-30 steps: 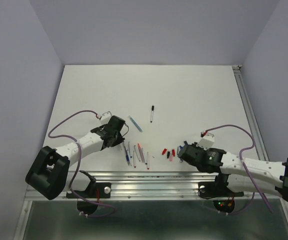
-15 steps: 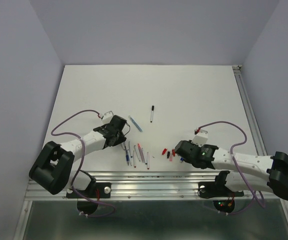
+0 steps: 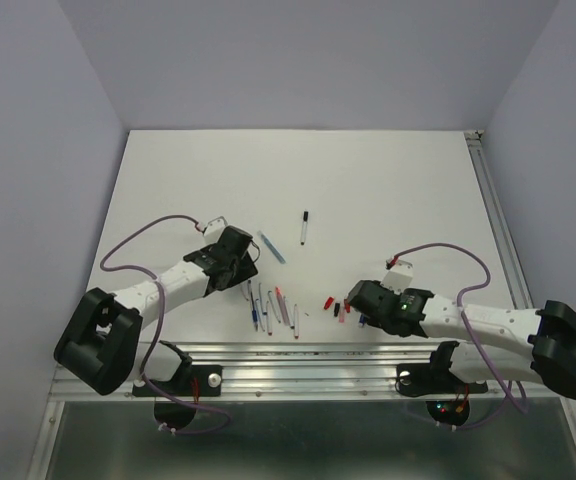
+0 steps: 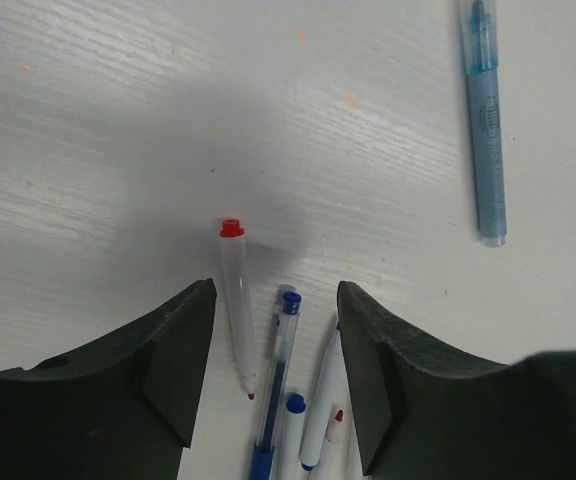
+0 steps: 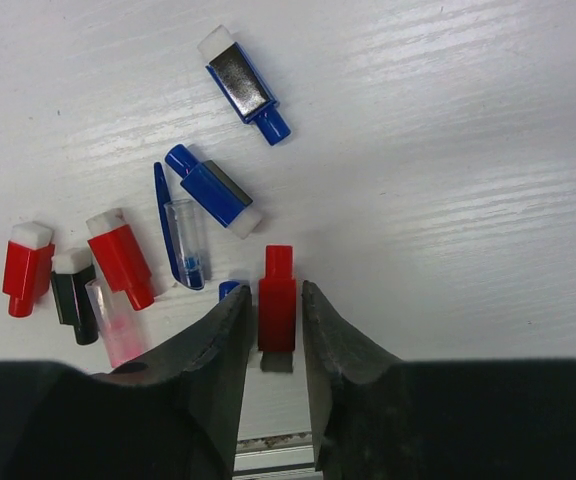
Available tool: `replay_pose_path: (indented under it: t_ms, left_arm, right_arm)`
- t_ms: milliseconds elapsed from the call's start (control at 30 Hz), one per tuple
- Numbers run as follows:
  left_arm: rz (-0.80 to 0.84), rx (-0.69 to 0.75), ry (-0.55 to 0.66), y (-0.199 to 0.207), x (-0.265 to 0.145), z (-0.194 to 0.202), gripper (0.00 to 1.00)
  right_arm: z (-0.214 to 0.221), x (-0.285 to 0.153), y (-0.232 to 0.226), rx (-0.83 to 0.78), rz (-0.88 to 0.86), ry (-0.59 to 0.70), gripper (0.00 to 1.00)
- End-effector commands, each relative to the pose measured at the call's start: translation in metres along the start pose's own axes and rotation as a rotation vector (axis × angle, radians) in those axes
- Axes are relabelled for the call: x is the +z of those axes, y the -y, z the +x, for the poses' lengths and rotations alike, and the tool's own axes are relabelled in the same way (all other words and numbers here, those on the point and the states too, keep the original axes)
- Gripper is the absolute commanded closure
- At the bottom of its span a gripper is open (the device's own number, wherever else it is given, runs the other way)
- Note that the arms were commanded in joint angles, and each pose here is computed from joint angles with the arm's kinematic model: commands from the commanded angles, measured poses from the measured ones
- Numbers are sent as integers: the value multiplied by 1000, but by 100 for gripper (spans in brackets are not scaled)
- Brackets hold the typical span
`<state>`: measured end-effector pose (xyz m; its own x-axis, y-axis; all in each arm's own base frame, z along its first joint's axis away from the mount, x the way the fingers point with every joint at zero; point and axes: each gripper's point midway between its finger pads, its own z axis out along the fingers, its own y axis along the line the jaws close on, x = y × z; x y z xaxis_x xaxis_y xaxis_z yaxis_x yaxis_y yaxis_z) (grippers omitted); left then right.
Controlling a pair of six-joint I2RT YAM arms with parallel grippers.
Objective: Open the pen caps
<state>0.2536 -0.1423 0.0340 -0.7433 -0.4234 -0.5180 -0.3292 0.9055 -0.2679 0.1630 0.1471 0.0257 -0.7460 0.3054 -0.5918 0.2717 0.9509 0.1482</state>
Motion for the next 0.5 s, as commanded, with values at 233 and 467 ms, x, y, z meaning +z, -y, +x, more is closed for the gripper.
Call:
replay_pose_path:
  t_ms: [233, 467]
  left_arm:
    - [107, -21, 89, 50, -15, -47, 31]
    - [85, -5, 70, 73, 6, -56, 32]
  right_arm:
    - [-7, -2, -9, 49, -22, 14, 51]
    - [-23, -16, -15, 80, -63, 50, 21]
